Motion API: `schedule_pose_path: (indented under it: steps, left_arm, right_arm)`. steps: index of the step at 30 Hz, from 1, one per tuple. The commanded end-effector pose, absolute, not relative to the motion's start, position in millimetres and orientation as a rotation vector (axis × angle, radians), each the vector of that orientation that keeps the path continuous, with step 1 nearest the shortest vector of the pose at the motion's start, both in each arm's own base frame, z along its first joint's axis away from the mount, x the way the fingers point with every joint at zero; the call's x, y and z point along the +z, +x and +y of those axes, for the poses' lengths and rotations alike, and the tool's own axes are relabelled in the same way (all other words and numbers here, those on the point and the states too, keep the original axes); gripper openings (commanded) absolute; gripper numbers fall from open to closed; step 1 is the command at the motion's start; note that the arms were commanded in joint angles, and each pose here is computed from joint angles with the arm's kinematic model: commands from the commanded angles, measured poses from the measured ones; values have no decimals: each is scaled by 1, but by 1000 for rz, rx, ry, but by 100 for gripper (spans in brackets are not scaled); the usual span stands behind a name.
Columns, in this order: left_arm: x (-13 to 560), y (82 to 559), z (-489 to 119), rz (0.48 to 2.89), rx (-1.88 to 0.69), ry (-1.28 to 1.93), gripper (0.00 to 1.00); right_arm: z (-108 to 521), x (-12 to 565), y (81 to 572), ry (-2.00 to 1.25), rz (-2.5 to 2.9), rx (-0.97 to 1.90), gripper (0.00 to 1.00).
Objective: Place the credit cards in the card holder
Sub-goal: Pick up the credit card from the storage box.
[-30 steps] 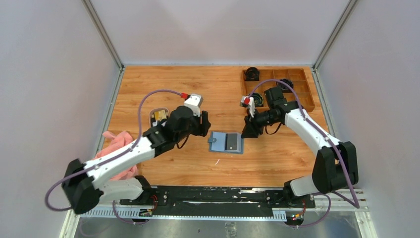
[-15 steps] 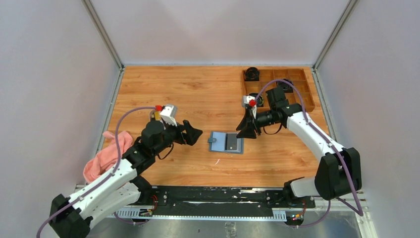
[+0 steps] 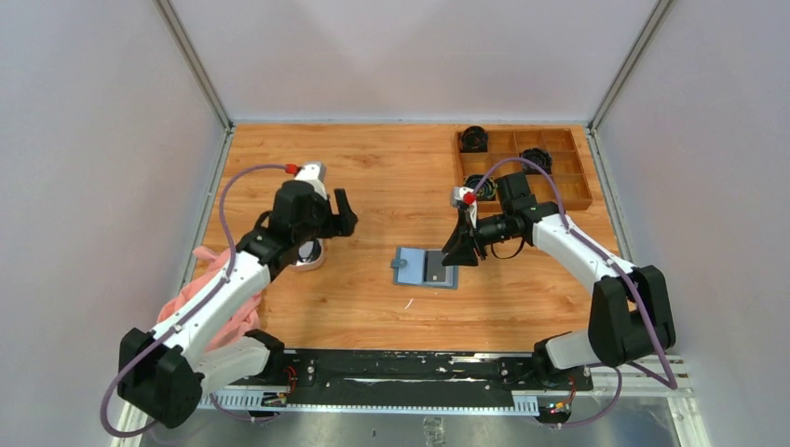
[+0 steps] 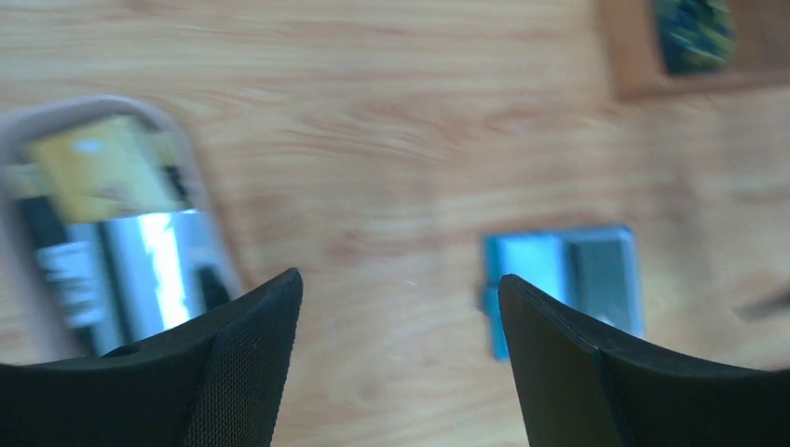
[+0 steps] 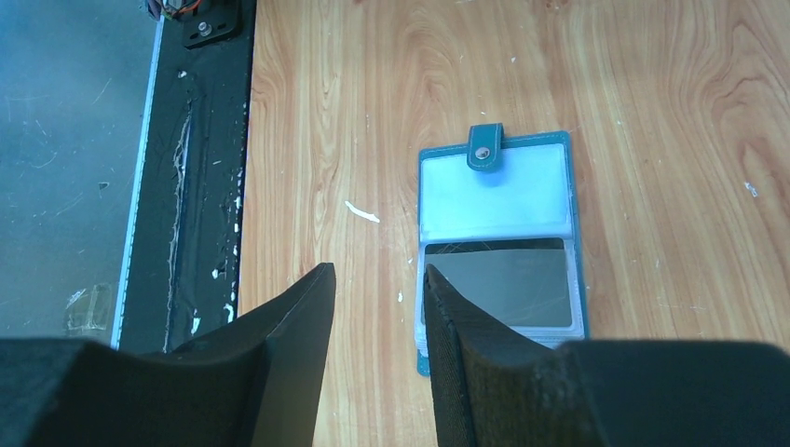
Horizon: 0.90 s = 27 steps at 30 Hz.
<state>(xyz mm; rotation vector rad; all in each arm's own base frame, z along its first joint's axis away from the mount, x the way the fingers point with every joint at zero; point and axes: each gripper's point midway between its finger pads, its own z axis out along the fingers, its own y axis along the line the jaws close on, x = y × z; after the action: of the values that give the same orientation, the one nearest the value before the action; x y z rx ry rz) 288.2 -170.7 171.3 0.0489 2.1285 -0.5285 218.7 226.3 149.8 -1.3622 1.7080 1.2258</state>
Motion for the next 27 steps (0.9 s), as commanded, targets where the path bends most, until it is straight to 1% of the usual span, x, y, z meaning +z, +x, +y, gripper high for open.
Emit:
schedule_pose_path:
  steps: [1,4,7,9,12,14,18,20,23,27]
  left_arm:
    - [124,290,-86,2405,-130,-17,79]
    - [111,299,-58,2453,-27,7,76]
    - [100,308,-41,2524,18,61,72]
    - [94,316,-35,2556,-15,48,70]
    - [91,325,-30,2571,-47,41,69]
    - [86,327,-31,2591,-75,48,69]
    - [74,327,-36,2637,-149,61,65]
    - [72,327,-39,2641,-170,66,64]
    - [64,327,-33,2674,-125,46,65]
    - [54,324,-28,2711,-88,30,70]
  right_arm:
    - [229,146,220,-1361,1727,1232,44]
    - [229,145,220,-1357,1738,1235,44]
    - [230,144,221,-1351,1749,1242,43]
    - [230,143,221,-1346,1755,1250,43]
    - [230,143,222,-1343,1759,1257,43]
    - [230,143,222,-1342,1765,1257,43]
    - [231,142,221,-1339,1768,1267,43]
    - [231,142,222,-1335,1774,1272,43]
    - [231,139,222,-1331,1786,1281,43]
    - [232,139,222,-1329,1789,1287,43]
